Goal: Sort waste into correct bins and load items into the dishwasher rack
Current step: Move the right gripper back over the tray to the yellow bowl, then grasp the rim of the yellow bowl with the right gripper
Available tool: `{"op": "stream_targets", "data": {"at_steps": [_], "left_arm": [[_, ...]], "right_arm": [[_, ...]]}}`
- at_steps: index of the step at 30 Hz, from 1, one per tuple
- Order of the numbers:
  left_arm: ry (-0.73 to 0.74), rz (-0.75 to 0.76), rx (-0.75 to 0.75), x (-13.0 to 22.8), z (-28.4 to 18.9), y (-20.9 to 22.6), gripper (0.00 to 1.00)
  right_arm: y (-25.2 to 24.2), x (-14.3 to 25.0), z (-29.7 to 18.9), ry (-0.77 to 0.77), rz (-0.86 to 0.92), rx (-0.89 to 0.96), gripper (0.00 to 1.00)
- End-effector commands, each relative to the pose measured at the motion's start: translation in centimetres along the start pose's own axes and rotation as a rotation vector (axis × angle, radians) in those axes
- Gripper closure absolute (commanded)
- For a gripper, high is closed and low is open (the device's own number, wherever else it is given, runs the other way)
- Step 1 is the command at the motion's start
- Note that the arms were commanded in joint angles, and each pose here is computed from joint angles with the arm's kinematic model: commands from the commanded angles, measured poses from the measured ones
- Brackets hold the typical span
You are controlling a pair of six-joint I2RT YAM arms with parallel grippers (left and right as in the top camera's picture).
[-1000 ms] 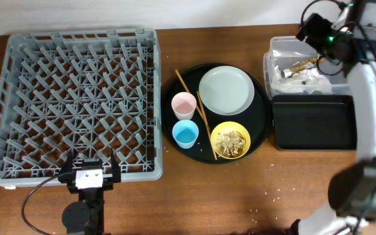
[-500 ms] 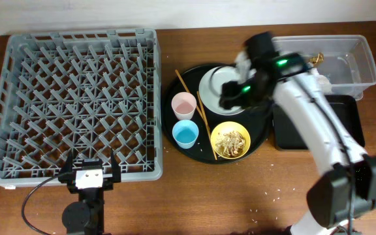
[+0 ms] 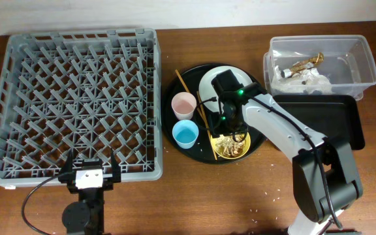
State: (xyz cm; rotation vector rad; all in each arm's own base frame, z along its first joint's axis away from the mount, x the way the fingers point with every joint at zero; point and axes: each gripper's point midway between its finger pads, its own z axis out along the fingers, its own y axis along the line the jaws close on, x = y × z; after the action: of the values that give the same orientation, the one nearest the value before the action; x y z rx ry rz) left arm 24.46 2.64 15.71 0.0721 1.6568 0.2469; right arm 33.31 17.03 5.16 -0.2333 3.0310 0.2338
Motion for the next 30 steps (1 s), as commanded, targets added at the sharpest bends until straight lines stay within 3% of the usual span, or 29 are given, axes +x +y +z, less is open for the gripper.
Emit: {"op": "stream_targets", "data": {"at_steps": [1,7,13,22,30], "left_arm": [[-0.001,0.016,0.001,0.1,0.0,0.0,0.01],[-0.001,0.015,0.001,0.1,0.0,0.0,0.01],[-0.001,0.015,0.001,0.1,0.0,0.0,0.01],[-0.001,0.015,0.001,0.1,0.0,0.0,0.01],[-0.001,0.015,0.001,0.1,0.0,0.0,0.01]], "right_arm": [[0.4,0.0,0.0,0.000,-0.046,0.004,0.40],[-0.4,-0.4,-0.3,-0.019,0.188,0.050,0.40],[-0.8,-0.3,0.2,-0.014,0.230,0.087,0.42],[0.5,-2.3,-3.3,-0.080,0.131,0.060,0.42],[3.8,1.1,-3.0,0.036,-0.094,0.010,0.42]]}}
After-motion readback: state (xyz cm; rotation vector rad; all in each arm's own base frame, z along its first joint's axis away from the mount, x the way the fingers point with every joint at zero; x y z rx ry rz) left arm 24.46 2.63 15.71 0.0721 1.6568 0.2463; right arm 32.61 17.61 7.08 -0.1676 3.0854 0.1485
